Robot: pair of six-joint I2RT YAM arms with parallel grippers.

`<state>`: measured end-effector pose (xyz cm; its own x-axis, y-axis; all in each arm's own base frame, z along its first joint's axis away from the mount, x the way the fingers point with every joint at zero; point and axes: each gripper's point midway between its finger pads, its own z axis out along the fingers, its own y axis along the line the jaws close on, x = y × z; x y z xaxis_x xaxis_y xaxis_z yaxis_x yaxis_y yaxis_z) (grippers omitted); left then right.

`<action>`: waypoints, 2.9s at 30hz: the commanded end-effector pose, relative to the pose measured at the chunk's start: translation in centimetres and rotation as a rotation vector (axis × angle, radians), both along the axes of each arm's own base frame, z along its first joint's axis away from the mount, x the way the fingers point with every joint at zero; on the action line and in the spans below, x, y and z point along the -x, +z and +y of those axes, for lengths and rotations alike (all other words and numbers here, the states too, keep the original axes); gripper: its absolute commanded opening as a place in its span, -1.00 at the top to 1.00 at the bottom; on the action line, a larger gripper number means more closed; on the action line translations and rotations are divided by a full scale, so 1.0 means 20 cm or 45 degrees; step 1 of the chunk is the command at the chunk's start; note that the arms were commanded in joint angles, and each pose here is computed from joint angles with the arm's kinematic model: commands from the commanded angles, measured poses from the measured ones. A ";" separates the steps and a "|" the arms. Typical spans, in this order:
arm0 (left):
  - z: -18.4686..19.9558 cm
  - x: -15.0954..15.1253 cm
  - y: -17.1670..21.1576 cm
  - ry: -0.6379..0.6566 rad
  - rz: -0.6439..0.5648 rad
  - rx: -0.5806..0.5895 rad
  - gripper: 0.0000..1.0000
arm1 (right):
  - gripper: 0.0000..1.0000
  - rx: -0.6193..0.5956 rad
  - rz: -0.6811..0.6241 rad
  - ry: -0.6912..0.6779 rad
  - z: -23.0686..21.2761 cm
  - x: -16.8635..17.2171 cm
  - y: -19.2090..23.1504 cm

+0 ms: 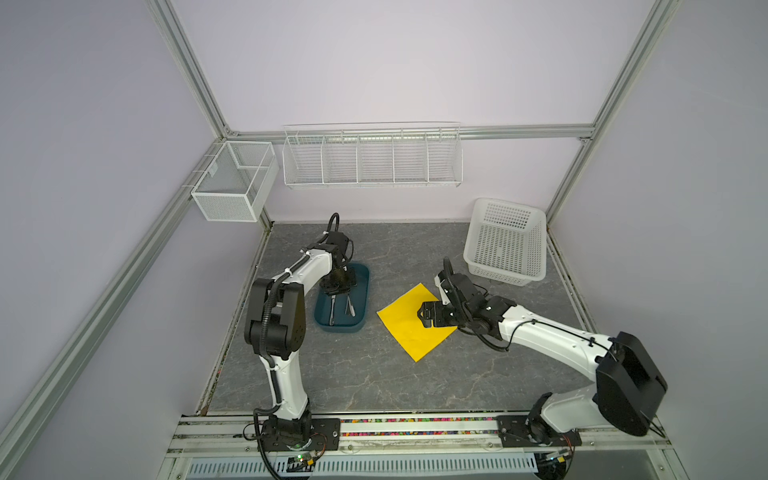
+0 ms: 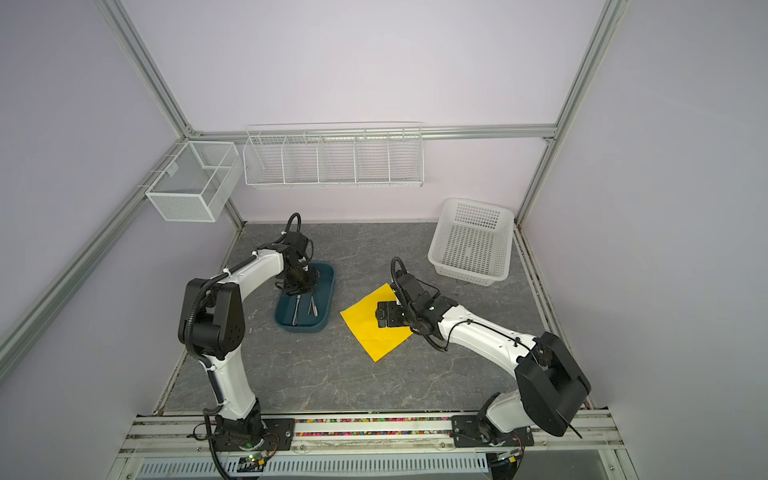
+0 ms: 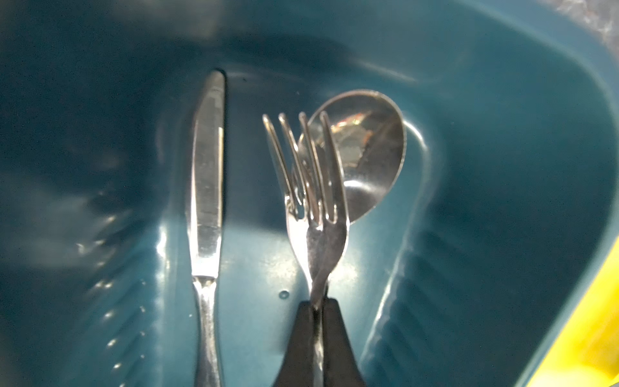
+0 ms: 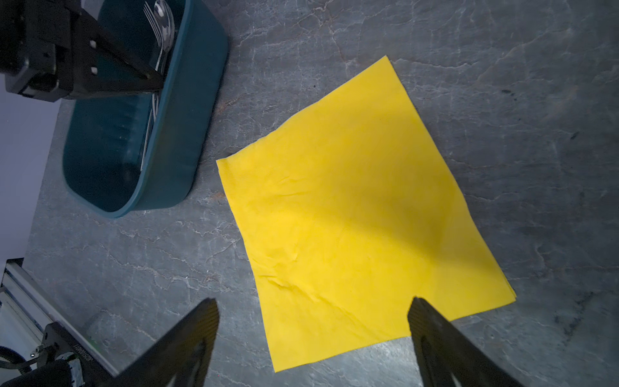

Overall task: Place the utensils on the paper napkin and roll it up
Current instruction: 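Close the left gripper on the fork handle in the tray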

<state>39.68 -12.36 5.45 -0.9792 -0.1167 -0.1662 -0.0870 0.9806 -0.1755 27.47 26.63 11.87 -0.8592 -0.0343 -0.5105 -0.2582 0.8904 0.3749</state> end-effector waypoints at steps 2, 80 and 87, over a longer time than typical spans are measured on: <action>0.02 0.04 -0.10 0.004 0.080 -0.041 0.94 | -0.83 0.023 -0.013 -0.039 -0.05 0.01 0.01; 0.08 0.04 0.09 -0.016 -0.014 -0.081 0.84 | -0.81 0.133 0.036 -0.088 -0.09 -0.01 -0.04; -0.04 0.03 0.07 -0.085 -0.007 0.059 0.84 | -0.82 0.124 0.034 -0.087 -0.09 0.00 -0.04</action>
